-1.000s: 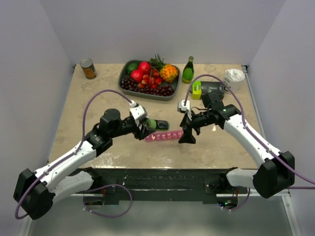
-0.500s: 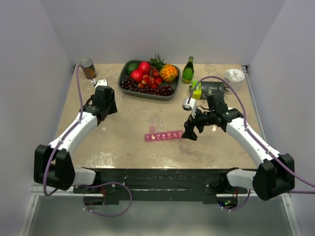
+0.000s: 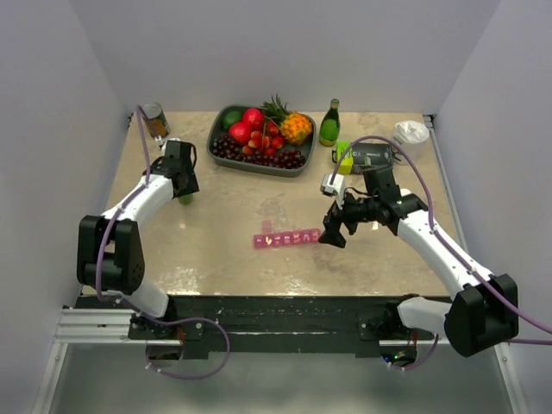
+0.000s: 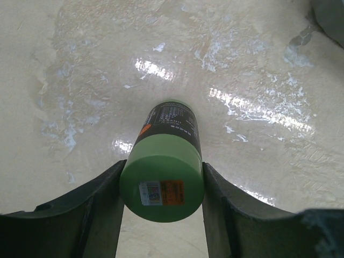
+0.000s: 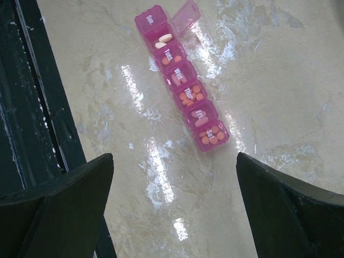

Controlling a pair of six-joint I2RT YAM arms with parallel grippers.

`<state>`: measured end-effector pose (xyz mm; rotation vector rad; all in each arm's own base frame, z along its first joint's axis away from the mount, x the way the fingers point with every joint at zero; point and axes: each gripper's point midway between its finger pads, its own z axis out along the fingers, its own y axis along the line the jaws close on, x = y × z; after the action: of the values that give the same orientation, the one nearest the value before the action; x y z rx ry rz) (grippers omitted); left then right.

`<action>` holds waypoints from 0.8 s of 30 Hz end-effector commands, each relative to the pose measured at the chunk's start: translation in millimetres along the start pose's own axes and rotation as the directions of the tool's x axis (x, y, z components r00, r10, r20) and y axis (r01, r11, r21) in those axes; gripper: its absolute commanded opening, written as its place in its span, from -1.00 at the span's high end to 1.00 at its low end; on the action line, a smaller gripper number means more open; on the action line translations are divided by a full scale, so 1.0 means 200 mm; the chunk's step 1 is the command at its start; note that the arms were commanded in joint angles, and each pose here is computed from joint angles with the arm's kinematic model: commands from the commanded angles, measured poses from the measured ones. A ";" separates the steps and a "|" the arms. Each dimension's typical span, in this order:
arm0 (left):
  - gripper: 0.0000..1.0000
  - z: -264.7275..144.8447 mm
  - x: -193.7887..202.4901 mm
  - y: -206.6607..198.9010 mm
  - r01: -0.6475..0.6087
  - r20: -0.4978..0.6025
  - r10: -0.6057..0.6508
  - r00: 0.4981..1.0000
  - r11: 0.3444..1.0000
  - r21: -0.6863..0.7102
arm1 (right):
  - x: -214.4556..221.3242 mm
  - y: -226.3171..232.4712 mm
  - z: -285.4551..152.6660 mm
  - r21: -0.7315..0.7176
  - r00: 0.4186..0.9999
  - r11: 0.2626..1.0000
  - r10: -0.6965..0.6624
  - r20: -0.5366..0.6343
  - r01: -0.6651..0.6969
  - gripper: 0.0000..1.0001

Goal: Sort the pills into containers

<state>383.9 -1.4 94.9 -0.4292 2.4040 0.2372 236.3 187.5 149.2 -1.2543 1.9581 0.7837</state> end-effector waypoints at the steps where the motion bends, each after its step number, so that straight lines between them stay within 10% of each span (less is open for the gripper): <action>1: -0.12 -0.05 -0.11 0.02 0.045 0.044 -0.045 0.998 0.999 0.007 | -0.03 0.00 -0.01 0.008 0.999 1.000 -0.029 0.035 0.029 -0.98; 9: -0.71 -0.13 -0.17 0.05 0.067 0.087 -0.068 0.994 0.998 0.013 | 0.01 0.01 0.00 -0.014 0.997 0.997 -0.079 0.019 0.079 -0.98; 16: -0.76 -0.33 -0.23 -0.04 -0.038 0.159 0.005 0.987 0.979 0.201 | 0.12 0.12 0.08 -0.219 0.865 0.838 -0.495 0.078 0.500 -0.98; 24: -0.76 -0.79 -0.10 -0.37 -0.280 0.351 0.027 0.936 0.663 0.694 | 0.08 0.03 0.33 -0.227 0.829 0.807 -0.559 0.000 0.545 -0.98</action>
<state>350.7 -52.2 200.6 -0.0945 2.1414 -0.2244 210.8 210.3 86.0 -1.8745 1.5602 0.7759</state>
